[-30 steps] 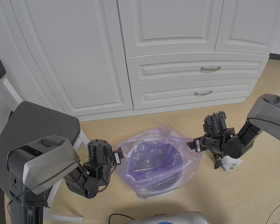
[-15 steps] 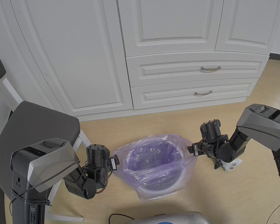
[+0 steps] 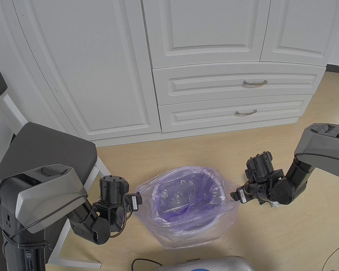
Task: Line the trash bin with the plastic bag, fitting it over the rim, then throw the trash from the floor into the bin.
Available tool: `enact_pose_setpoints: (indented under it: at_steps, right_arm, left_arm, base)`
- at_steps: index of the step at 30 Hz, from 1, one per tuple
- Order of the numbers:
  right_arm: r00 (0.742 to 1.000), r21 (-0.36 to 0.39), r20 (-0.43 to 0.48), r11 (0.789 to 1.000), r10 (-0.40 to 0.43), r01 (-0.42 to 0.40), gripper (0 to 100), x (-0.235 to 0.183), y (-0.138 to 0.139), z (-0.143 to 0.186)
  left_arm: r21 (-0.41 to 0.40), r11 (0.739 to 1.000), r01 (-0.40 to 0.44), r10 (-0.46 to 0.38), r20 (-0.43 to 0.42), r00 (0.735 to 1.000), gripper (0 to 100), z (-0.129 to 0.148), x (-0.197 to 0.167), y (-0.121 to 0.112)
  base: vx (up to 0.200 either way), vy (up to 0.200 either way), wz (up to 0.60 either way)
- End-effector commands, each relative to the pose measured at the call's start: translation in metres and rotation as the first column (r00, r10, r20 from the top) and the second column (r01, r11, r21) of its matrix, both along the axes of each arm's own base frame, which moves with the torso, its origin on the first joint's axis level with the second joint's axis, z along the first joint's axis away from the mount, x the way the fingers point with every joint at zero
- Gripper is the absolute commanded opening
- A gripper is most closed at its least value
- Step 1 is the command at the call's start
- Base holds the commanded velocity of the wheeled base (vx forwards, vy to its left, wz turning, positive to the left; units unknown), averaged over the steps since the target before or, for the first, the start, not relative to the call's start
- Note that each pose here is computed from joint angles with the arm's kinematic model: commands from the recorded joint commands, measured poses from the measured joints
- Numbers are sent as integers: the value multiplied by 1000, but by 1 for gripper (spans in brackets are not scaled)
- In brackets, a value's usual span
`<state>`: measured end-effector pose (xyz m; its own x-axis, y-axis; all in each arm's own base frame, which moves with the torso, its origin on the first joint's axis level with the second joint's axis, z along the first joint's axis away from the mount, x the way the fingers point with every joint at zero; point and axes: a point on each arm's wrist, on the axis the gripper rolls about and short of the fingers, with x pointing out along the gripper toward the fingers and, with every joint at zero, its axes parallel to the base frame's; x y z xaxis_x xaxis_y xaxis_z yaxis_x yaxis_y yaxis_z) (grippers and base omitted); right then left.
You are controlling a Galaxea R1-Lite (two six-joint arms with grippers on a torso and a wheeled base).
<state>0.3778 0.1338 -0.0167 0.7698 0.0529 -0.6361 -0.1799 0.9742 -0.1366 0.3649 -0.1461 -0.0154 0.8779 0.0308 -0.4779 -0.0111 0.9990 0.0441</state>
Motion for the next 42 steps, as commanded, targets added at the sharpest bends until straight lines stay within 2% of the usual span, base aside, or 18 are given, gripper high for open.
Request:
enact_pose_setpoints:
  at_steps: [1,7,9,10,13,16,19,22,27,31,36,42]
  right_arm:
    - [998,29,44,998,51,-52,100,-17,9,32]
    - [993,35,37,993,110,-112,100,-35,25,38]
    - [991,32,20,990,135,-135,100,-41,33,33]
    - [988,19,-10,988,154,-154,100,-45,39,21]
    - [984,2,-41,985,172,-172,100,-50,43,11]
    - [977,-10,-69,979,201,-202,100,-63,46,8]
    - [963,-40,-89,966,253,-257,100,-79,50,10]
    - [950,-70,-114,951,292,-301,100,-90,52,7]
    - [937,-91,-130,937,325,-338,100,-98,54,-1]
    - [933,-103,-154,934,325,-343,100,-96,56,-14]
    - [937,-101,-173,941,303,-323,100,-85,57,-30]
    - [949,-98,-166,953,267,-285,100,-71,51,-37]
  left_arm:
    - [-17,999,37,-36,43,998,100,26,-14,-8]
    - [-28,992,124,-123,48,991,100,35,-38,-29]
    - [-28,989,147,-145,46,988,100,31,-43,-37]
    - [-19,987,161,-160,28,987,100,20,-45,-42]
    - [14,984,175,-175,-20,984,100,3,-49,-44]
    - [58,975,212,-209,-64,976,100,-2,-60,-40]
    - [104,951,290,-279,-113,954,100,1,-76,-31]
    - [98,929,356,-340,-149,929,100,1,-85,-26]
    - [121,917,379,-353,-191,916,100,-3,-91,-21]
    - [136,915,380,-346,-220,912,100,-11,-88,-16]
    - [148,923,355,-308,-269,913,100,-30,-74,-1]
    - [160,945,287,-237,-274,932,100,-52,-48,13]
  base:
    - [0,0,0]
    - [0,0,0]
    - [0,0,0]
    - [0,0,0]
    - [0,0,0]
    - [0,0,0]
    - [0,0,0]
    - [0,0,0]
    - [0,0,0]
    - [0,0,0]
    - [0,0,0]
    - [0,0,0]
